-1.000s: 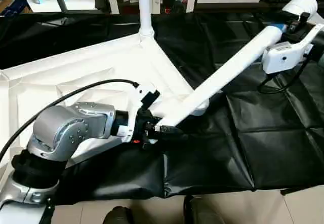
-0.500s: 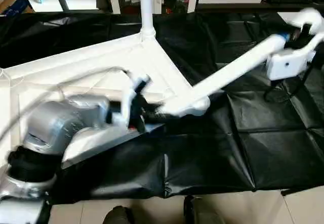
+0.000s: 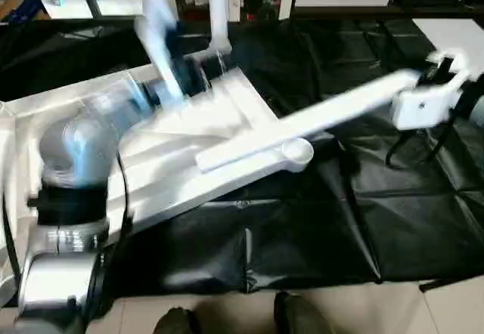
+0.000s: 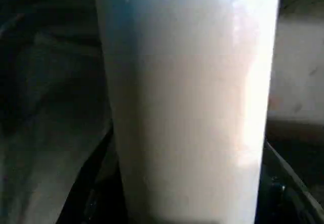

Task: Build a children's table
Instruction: Insert table leg to table base

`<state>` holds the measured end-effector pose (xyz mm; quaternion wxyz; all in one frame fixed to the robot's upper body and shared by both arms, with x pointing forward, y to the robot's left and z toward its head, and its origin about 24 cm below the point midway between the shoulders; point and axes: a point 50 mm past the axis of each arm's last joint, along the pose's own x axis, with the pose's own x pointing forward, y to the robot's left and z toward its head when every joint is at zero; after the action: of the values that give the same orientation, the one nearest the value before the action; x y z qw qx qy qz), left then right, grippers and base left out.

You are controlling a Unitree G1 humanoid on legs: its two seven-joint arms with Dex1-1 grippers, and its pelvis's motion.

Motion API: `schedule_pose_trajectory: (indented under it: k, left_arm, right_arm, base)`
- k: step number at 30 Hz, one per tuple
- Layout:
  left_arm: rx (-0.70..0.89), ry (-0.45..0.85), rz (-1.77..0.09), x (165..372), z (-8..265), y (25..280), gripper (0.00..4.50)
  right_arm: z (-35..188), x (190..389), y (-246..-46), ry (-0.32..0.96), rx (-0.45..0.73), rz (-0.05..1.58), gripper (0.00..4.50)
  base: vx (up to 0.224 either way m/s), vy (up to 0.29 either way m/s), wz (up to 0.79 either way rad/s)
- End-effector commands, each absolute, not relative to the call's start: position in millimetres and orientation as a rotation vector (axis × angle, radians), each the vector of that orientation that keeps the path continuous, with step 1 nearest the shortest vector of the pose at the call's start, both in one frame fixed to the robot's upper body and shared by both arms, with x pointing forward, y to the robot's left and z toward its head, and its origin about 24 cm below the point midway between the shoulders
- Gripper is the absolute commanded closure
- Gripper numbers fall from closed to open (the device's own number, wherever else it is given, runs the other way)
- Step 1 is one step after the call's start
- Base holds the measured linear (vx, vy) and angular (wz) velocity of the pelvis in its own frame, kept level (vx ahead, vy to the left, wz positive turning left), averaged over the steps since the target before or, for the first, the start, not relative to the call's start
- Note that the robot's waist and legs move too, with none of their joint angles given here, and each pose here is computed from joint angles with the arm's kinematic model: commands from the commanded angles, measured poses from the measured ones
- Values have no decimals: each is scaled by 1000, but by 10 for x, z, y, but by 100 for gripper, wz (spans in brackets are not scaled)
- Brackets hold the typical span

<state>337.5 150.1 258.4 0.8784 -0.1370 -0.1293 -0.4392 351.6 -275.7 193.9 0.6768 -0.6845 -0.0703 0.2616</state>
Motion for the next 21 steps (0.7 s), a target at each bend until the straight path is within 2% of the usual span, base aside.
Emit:
schedule_pose_trajectory:
  k: [1, 2, 3, 6, 7, 8, 10, 12, 13, 14, 15, 16, 18, 21]
  left_arm:
    - [-348, -301, -855, 3424, 2598, 1625, 157]
    - [-361, -308, -846, 3429, 2600, 1639, 157]
    - [-361, -308, -846, 3429, 2600, 1639, 157]
    - [-360, -306, -834, 3436, 2548, 1640, 157]
    - [-352, -301, -832, 3436, 2532, 1636, 157]
    - [-330, -288, -830, 3435, 2496, 1627, 157]
    - [-168, -212, -837, 3401, 2284, 1569, 157]
    - [-32, -146, -887, 3330, 2068, 1487, 157]
    - [-1, -129, -907, 3299, 2002, 1452, 157]
    - [-1, -129, -907, 3299, 2002, 1452, 157]
    - [54, -93, -942, 3222, 1857, 1344, 157]
    - [112, -81, -971, 3163, 1775, 1262, 157]
    - [192, -64, -1034, 3053, 1646, 1126, 157]
    - [219, -56, -1094, 2938, 1533, 983, 157]
  right_arm:
    - [1949, 3505, -2960, -79, -1389, 486, 257]
    - [1942, 3506, -3011, -59, -1320, 452, 257]
    - [1942, 3506, -3011, -59, -1320, 452, 257]
    - [1967, 3526, -3132, -46, -1010, 336, 257]
    - [1982, 3532, -3135, -57, -951, 323, 257]
    - [2013, 3544, -3140, -83, -837, 296, 258]
    - [2149, 3573, -3123, -204, -407, 231, 259]
    - [2242, 3550, -3057, -308, -95, 261, 259]
    - [2266, 3534, -3025, -333, 14, 278, 260]
    - [2266, 3534, -3025, -333, 14, 278, 260]
    - [2306, 3457, -2876, -373, 332, 414, 261]
    - [2309, 3386, -2771, -370, 466, 528, 261]
    - [2297, 3251, -2612, -343, 597, 709, 261]
    - [2266, 3089, -2469, -276, 697, 917, 261]
  base:
    - [0, 0, 0]
    - [0, 0, 0]
    - [0, 0, 0]
    - [0, 0, 0]
    - [0, 0, 0]
    - [0, 0, 0]
    - [0, 0, 0]
    - [0, 0, 0]
    - [0, 0, 0]
    - [0, 0, 0]
    - [0, 0, 0]
    - [0, 0, 0]
    - [0, 0, 0]
    - [0, 0, 0]
